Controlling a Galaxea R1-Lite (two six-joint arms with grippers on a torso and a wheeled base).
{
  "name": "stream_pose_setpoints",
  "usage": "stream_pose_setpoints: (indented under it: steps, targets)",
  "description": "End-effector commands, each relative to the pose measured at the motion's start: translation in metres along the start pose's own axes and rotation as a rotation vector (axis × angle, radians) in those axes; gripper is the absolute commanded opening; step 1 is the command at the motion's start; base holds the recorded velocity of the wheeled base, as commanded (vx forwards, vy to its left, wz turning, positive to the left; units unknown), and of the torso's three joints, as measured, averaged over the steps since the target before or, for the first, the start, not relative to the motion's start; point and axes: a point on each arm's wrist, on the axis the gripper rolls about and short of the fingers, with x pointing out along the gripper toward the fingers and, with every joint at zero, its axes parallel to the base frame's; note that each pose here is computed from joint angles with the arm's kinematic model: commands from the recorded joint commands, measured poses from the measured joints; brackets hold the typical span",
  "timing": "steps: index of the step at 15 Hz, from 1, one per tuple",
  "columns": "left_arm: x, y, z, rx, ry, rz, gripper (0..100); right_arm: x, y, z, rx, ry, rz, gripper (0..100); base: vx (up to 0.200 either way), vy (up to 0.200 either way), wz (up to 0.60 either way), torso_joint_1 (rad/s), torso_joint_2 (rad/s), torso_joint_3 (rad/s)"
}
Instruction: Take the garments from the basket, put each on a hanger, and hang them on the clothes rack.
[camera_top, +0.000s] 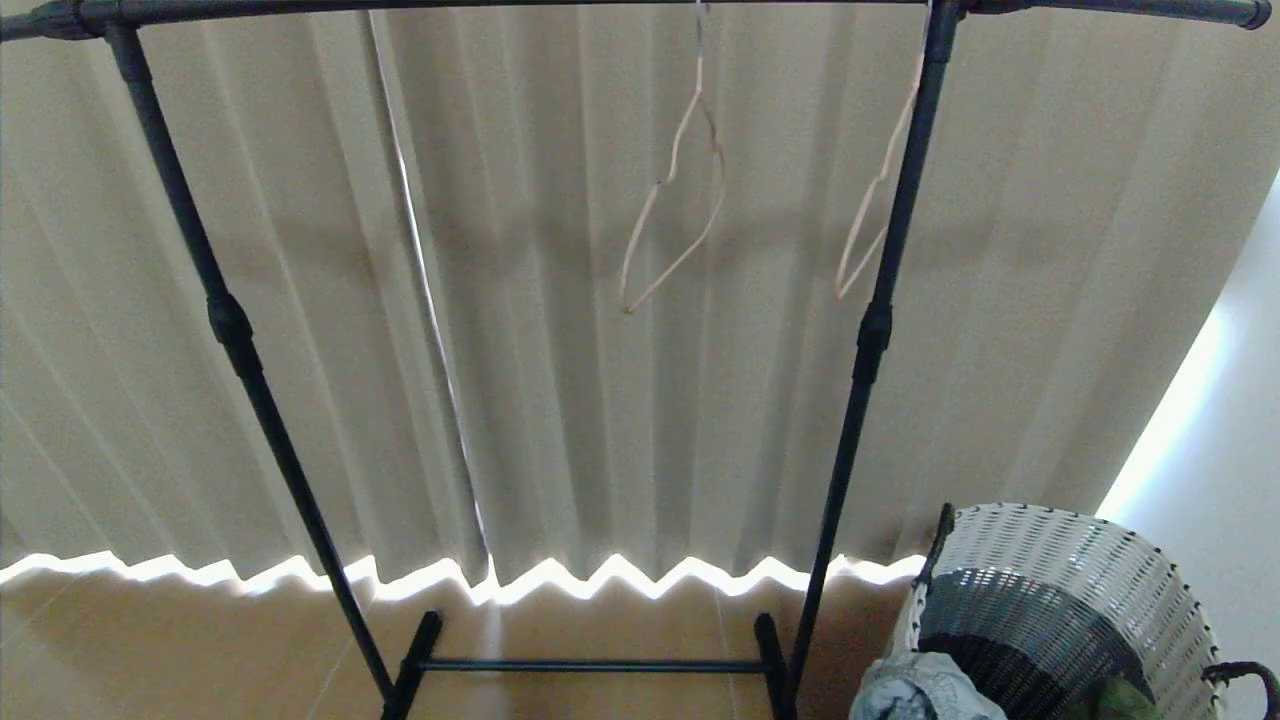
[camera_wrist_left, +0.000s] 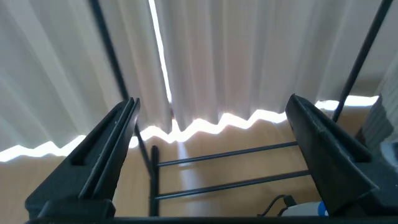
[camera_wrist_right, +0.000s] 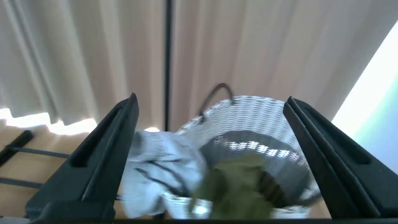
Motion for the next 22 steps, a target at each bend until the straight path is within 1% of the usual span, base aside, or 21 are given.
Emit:
stream_pose_setpoints:
  steps: [1, 3, 13, 14, 15, 16, 18, 19, 20, 21, 22]
  targets:
    - [0.0, 0.0, 0.0, 0.001, 0.001, 0.0, 100, 0.0, 0.0, 0.0, 0.0, 0.001, 0.0, 100, 0.0, -0.2, 0.0, 0.007, 0.0, 0.012]
    - [0.0, 0.0, 0.0, 0.001, 0.001, 0.0, 100, 0.0, 0.0, 0.0, 0.0, 0.001, 0.0, 100, 0.0, -0.2, 0.0, 0.002, 0.0, 0.002]
    - [0.0, 0.0, 0.0, -0.003, 0.001, 0.002, 100, 0.0, 0.0, 0.0, 0.004, -0.002, -0.007, 100, 0.0, 0.0, 0.0, 0.0, 0.0, 0.0]
    - [0.0, 0.0, 0.0, -0.002, 0.001, 0.002, 100, -0.001, 0.0, 0.004, 0.005, -0.013, -0.008, 100, 0.0, 0.0, 0.0, 0.0, 0.0, 0.0]
    - [0.0, 0.0, 0.0, -0.003, 0.001, 0.002, 100, -0.003, -0.001, 0.012, 0.001, -0.024, -0.007, 100, 0.0, 0.0, 0.0, 0.0, 0.0, 0.0]
    - [0.0, 0.0, 0.0, -0.002, 0.001, 0.002, 100, -0.003, -0.001, 0.022, 0.001, 0.001, 0.002, 100, 0.0, 0.0, 0.0, 0.0, 0.0, 0.0]
    - [0.0, 0.0, 0.0, -0.002, 0.001, 0.002, 100, 0.002, -0.003, 0.042, 0.005, 0.11, 0.022, 100, 0.0, 0.0, 0.0, 0.0, 0.0, 0.0]
    - [0.0, 0.0, 0.0, -0.003, 0.001, 0.002, 100, 0.016, -0.004, 0.053, -0.002, 0.226, 0.045, 100, 0.0, 0.0, 0.0, 0.0, 0.0, 0.0]
    - [0.0, 0.0, 0.0, -0.003, 0.001, 0.002, 100, 0.023, -0.004, 0.054, -0.014, 0.277, 0.049, 100, 0.0, 0.0, 0.0, 0.0, 0.0, 0.0]
    - [0.0, 0.0, 0.0, -0.005, 0.001, 0.003, 100, 0.042, -0.004, 0.051, -0.082, 0.433, 0.072, 100, 0.0, 0.0, 0.0, 0.0, 0.0, 0.0]
    - [0.0, 0.0, 0.0, -0.005, 0.001, 0.003, 100, 0.048, -0.004, 0.047, -0.111, 0.49, 0.084, 100, 0.0, 0.0, 0.0, 0.0, 0.0, 0.0]
